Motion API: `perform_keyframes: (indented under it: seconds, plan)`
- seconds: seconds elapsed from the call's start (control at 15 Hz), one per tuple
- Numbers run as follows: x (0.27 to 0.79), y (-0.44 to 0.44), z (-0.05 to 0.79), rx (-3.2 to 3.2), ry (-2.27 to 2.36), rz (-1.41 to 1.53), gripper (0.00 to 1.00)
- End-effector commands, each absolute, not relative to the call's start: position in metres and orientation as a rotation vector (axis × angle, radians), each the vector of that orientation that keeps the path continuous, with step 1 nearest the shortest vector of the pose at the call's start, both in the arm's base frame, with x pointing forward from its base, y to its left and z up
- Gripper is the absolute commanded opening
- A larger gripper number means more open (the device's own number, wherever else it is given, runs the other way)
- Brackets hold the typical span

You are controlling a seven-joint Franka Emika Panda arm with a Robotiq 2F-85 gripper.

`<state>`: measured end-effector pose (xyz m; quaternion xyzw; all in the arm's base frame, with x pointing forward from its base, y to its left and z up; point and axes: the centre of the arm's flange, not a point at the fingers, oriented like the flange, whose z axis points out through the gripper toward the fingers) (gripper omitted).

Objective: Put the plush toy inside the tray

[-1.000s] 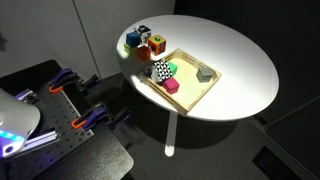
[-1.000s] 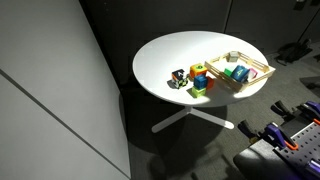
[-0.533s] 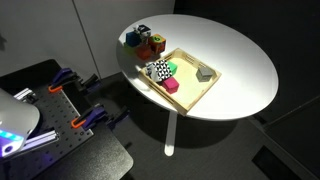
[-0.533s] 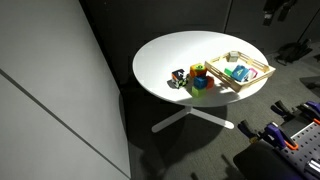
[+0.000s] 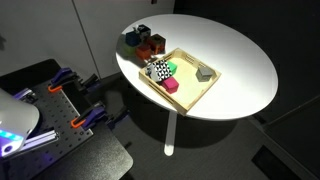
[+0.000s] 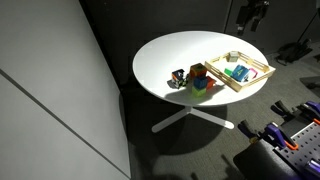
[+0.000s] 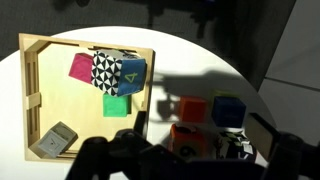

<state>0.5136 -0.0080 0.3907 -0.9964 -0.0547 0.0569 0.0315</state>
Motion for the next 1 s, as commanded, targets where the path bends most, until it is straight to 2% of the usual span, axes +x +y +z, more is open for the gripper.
perform_keyframes:
  seconds: [0.0,0.93]
  plan:
    - [0.553,0.005,0.378,-3.062,-0.205,0.146,1.0]
    - [0.634,0.04,0.305,-3.089,-0.259,0.03,1.0]
